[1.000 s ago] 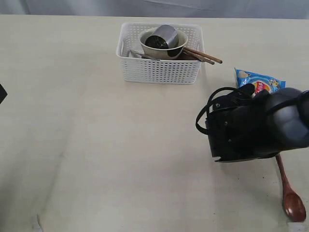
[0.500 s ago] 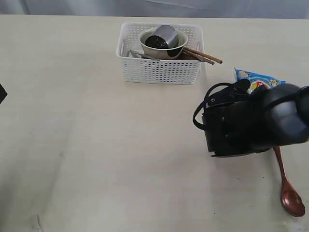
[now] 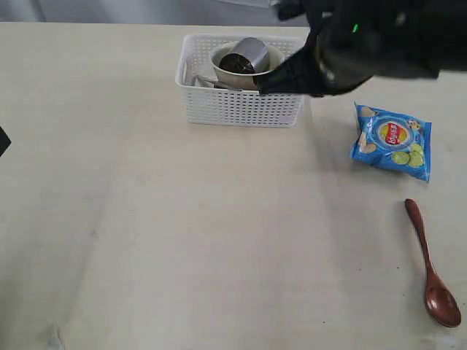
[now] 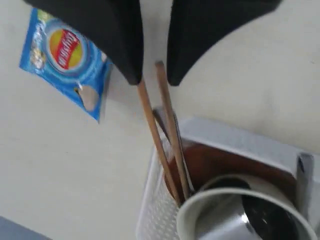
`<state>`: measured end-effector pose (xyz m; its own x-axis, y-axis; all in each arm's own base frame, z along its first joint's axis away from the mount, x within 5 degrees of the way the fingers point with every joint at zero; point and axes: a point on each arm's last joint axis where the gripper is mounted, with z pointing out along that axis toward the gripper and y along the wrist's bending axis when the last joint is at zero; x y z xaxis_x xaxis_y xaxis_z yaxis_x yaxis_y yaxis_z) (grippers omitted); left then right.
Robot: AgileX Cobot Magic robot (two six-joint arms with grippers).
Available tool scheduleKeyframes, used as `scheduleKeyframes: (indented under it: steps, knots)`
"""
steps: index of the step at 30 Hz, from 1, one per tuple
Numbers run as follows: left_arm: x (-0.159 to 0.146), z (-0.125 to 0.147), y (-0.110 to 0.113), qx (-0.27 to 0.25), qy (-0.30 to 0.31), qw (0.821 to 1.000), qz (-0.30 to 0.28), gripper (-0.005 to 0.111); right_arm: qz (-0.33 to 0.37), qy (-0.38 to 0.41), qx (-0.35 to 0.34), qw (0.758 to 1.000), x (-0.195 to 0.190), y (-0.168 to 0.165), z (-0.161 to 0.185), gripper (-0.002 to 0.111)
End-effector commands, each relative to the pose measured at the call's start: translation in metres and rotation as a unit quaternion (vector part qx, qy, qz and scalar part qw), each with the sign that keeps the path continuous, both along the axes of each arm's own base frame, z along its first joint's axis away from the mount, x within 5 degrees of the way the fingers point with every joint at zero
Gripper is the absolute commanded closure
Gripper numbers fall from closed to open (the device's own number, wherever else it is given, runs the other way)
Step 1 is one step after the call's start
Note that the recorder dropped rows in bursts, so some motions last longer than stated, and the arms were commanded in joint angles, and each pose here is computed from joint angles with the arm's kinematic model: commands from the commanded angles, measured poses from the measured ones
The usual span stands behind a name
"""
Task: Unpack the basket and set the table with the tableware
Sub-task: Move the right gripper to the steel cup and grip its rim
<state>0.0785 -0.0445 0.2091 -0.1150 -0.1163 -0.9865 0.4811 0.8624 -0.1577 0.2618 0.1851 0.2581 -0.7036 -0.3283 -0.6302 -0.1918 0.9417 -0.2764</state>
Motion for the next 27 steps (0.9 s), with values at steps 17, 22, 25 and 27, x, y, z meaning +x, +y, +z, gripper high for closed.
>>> scheduleKeyframes:
  steps: [17, 22, 25, 27]
  knots:
    - [0.0, -0.001, 0.0, -0.001, 0.001, 1.0, 0.001, 0.107, 0.239, 0.017, -0.024, 0.971, 0.123, 0.031, -0.023, 0.063]
    - [0.0, -0.001, 0.0, -0.001, 0.001, 1.0, 0.001, 0.107, 0.281, 0.003, -0.06, 0.958, 0.121, 0.051, -0.04, 0.056]
    - [0.0, -0.001, 0.0, -0.001, 0.001, 1.0, 0.001, 0.107, 0.288, -0.011, -0.071, 0.955, 0.121, 0.059, -0.045, 0.056]
    - [0.0, -0.001, 0.0, -0.001, 0.001, 1.0, 0.001, 0.107, 0.286, -0.02, -0.089, 0.954, 0.123, 0.06, -0.047, 0.056]
